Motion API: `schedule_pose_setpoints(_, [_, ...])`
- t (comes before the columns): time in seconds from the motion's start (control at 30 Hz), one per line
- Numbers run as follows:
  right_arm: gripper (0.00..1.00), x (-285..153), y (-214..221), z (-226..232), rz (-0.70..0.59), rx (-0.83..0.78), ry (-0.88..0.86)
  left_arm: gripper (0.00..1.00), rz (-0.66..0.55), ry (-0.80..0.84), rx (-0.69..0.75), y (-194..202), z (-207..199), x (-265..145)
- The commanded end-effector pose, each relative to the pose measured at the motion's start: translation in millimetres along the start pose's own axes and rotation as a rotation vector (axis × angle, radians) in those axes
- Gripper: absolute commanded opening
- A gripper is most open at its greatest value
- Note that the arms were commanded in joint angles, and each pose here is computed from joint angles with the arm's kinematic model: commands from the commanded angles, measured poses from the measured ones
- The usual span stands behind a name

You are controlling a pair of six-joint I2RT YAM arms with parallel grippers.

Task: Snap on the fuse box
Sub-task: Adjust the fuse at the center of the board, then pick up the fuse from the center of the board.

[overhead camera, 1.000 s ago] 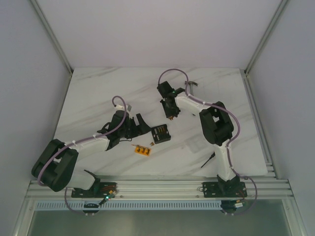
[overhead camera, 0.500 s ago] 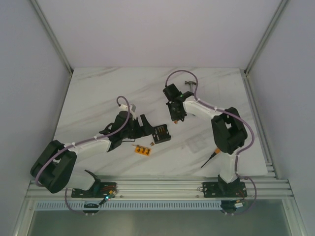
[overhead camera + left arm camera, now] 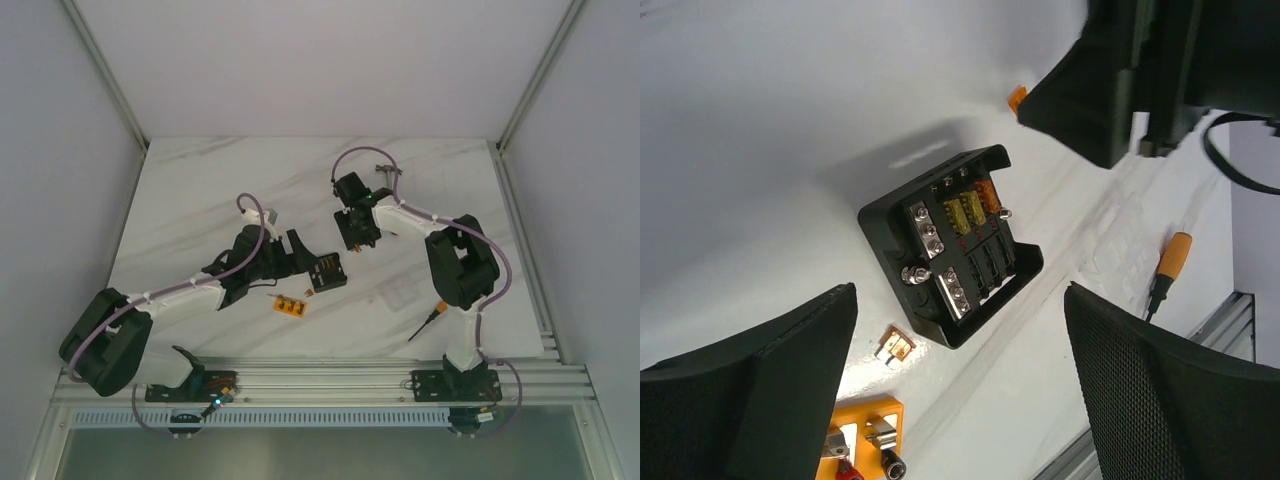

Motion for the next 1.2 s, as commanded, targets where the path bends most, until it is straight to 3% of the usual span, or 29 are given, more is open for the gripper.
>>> schedule_pose_setpoints(0.0, [0.52, 11, -6, 1, 0.02, -0.074, -0.041, 0.94, -0.054, -0.001, 0.016, -13, -4, -5])
schedule_pose_setpoints(0.9, [0.4, 40, 37, -5, 0.203, -0.071, -0.076, 1.0, -0.04, -0.019, 0.011, -12, 3, -5])
schedule_pose_setpoints(1.17, [0.32, 46, 47, -17, 0.227, -0.072, -0.017, 1.0, -0.037, -0.013, 0.009, -13, 1, -5])
Point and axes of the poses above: each gripper's point midway between its finger pads, its own x axis out along the fingers, its own z axis along the line the jaws close on, y = z × x, the point moved 2 cm from there along -x, back along the fingers, and after that the axes turned 5 degrees about x, right-handed, at the moved point
